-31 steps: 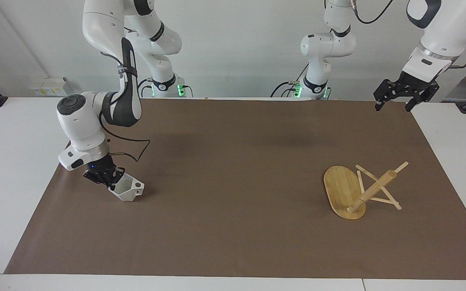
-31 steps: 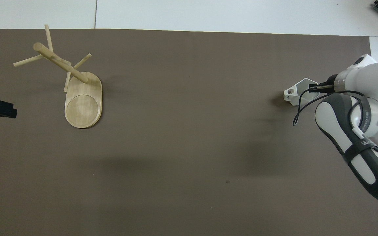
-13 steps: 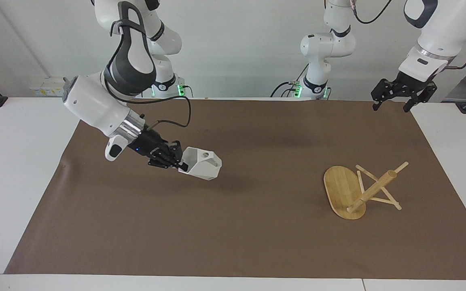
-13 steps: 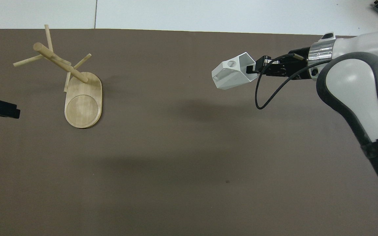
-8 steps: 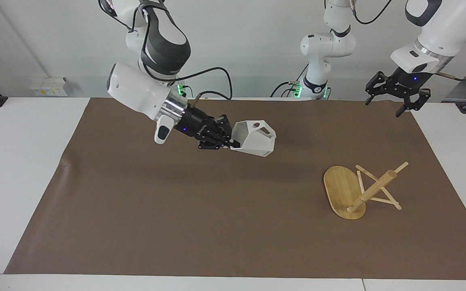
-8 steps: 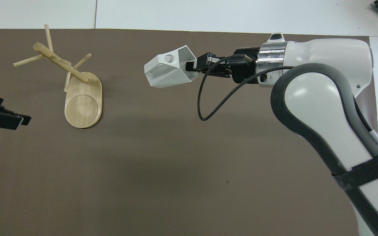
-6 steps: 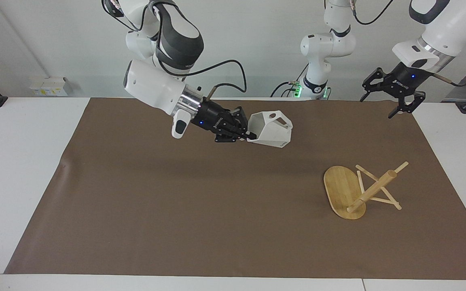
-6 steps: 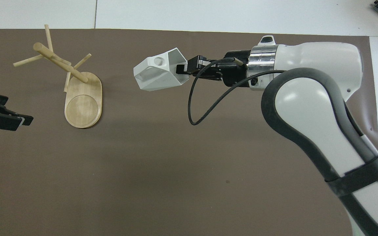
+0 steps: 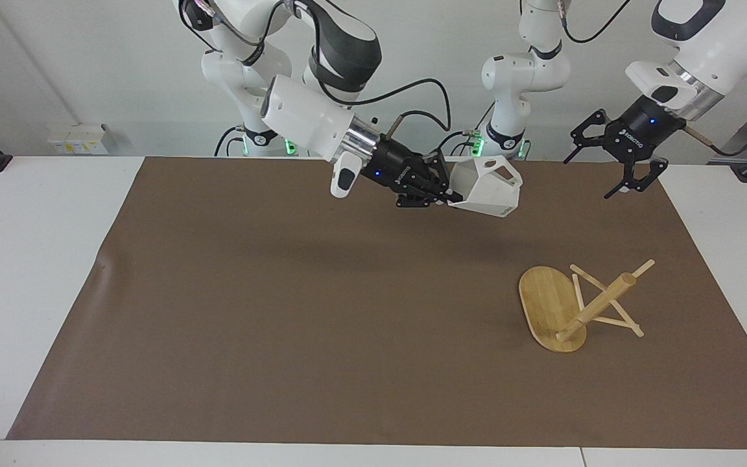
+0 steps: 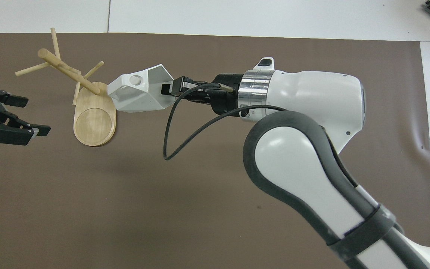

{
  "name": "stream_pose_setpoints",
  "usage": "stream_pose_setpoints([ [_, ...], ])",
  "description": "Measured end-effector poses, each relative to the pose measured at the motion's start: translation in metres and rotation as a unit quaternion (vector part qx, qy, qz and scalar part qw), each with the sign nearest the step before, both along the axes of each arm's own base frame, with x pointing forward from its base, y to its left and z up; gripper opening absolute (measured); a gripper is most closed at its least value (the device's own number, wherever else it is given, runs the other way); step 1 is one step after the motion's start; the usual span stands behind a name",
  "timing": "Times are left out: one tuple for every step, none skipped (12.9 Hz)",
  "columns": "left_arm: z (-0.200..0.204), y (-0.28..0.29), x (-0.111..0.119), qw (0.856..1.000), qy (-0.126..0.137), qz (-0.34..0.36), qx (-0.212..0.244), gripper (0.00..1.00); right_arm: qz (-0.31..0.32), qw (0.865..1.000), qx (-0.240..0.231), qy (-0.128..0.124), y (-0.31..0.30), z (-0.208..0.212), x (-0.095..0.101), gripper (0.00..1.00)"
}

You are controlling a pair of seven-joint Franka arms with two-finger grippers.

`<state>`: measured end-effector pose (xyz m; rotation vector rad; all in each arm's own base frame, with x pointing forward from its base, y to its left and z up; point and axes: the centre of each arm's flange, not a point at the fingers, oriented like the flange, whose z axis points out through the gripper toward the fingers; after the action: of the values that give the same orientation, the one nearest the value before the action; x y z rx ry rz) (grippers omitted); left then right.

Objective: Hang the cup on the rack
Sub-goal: 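Hold the cup near the rack while the left gripper grasps it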

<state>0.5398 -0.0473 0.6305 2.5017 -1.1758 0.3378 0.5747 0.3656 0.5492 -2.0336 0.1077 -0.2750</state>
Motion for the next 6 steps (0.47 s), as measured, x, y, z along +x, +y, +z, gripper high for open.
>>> stream_pose_setpoints([
  [-0.002,-0.004,0.000,0.999,-0.012,-0.030,-0.002,1.00,0.002,1.000,0.001,0.000,0.004,0.000,-0.003,0.04],
  [-0.004,-0.008,-0.001,0.998,-0.022,-0.058,-0.001,1.00,0.004,1.000,0.002,0.001,0.007,0.000,-0.004,0.04],
  [-0.006,-0.010,-0.003,0.996,-0.032,-0.083,0.000,1.00,0.005,1.000,0.002,0.002,0.008,0.000,-0.005,0.04],
  [-0.008,-0.010,-0.004,0.993,-0.042,-0.107,0.001,1.00,0.005,1.000,0.003,0.002,0.010,0.000,-0.006,0.04],
  [-0.011,-0.010,-0.006,0.991,-0.051,-0.126,0.003,1.00,0.005,1.000,0.004,0.003,0.012,0.000,-0.008,0.04],
  [-0.013,-0.009,-0.007,0.989,-0.056,-0.139,-0.002,1.00,0.006,1.000,0.005,0.003,0.014,0.000,-0.009,0.04],
])
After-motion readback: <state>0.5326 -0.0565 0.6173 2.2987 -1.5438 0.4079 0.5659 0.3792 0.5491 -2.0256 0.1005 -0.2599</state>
